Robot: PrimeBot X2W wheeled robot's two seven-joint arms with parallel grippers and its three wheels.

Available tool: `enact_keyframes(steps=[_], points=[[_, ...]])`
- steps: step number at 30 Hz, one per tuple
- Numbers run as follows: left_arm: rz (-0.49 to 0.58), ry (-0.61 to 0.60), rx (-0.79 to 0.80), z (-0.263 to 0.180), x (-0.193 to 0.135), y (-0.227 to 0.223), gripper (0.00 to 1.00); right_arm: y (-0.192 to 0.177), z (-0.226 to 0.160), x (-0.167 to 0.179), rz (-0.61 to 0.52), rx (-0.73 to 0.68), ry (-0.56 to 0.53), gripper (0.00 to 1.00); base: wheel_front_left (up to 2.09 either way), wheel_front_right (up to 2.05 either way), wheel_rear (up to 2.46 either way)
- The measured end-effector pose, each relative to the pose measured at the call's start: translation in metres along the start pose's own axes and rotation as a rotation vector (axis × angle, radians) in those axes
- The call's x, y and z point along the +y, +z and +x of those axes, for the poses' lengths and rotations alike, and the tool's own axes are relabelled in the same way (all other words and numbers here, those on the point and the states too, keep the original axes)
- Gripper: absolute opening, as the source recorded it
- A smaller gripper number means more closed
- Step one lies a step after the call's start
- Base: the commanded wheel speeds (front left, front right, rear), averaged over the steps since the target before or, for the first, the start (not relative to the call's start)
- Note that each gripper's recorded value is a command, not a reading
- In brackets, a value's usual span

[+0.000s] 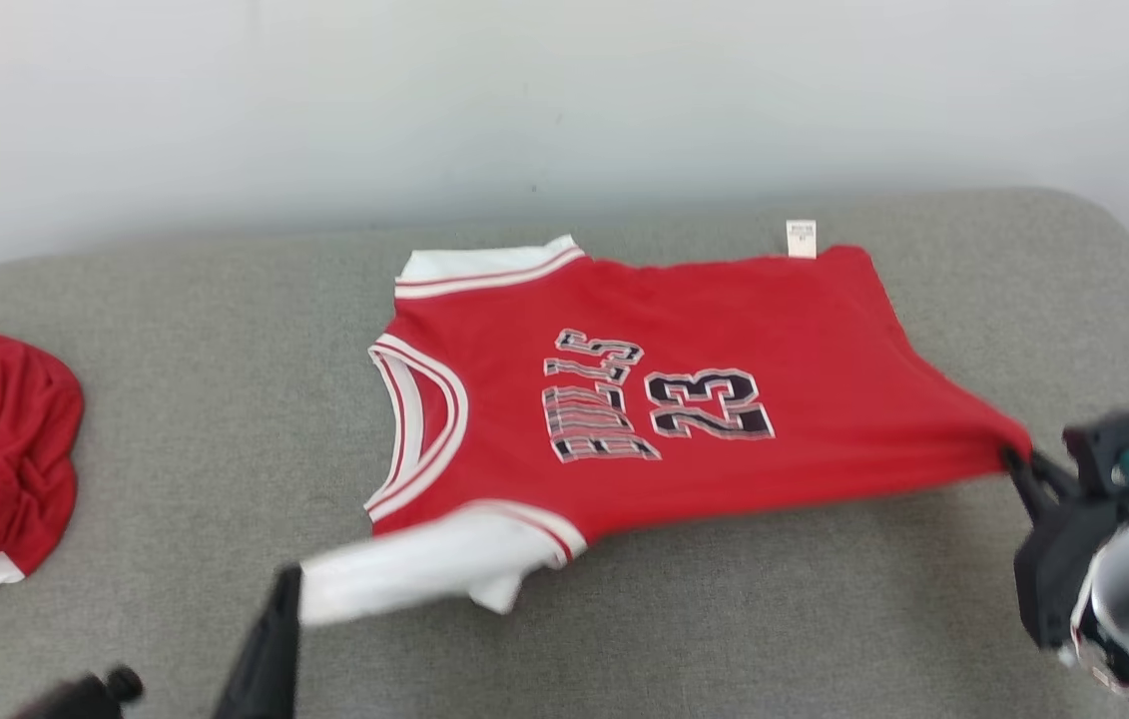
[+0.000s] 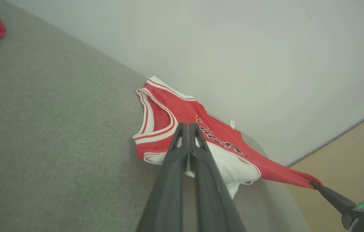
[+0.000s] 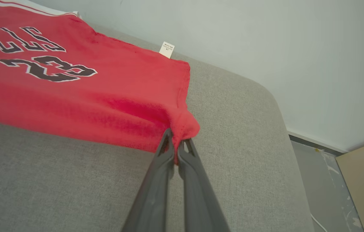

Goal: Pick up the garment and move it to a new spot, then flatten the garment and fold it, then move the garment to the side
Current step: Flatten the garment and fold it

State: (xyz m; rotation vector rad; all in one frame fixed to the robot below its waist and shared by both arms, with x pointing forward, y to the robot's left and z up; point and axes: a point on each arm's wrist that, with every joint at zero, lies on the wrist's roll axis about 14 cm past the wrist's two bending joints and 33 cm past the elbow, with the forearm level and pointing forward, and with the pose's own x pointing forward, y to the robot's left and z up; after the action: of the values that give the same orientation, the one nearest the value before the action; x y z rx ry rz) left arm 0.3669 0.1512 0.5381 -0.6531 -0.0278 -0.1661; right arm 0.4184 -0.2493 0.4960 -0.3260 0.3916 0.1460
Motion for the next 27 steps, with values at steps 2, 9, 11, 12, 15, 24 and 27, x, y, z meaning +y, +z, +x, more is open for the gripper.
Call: enact_keyframes(steps=[2,9,11,12,15,24,27], points=[[-0.023,0.033,0.047,-0.014,0.005,-0.015,0.0,-0.017,-0.009,0.003,0.018,0.037,-0.01,0.0,0.0,0.0,0.0],[-0.107,0.104,0.233,-0.053,0.015,-0.064,0.0,-0.061,-0.03,0.014,0.092,0.137,-0.034,0.0,0.0,0.0,0.0],[-0.11,0.117,0.279,-0.061,0.018,-0.073,0.0,-0.071,-0.032,0.014,0.104,0.167,-0.041,0.0,0.0,0.0,0.0],[-0.123,0.125,0.304,-0.063,0.019,-0.078,0.0,-0.077,-0.033,0.015,0.109,0.182,-0.043,0.0,0.0,0.0,0.0],[-0.165,0.136,0.383,-0.071,0.019,-0.093,0.0,-0.092,-0.036,0.021,0.13,0.226,-0.041,0.0,0.0,0.0,0.0],[-0.245,0.135,0.576,-0.087,0.007,-0.129,0.0,-0.127,-0.042,0.032,0.151,0.33,-0.037,0.0,0.0,0.0,0.0],[-0.273,0.113,0.533,-0.072,-0.001,-0.123,0.0,-0.126,-0.039,0.032,0.162,0.322,-0.043,0.0,0.0,0.0,0.0]])
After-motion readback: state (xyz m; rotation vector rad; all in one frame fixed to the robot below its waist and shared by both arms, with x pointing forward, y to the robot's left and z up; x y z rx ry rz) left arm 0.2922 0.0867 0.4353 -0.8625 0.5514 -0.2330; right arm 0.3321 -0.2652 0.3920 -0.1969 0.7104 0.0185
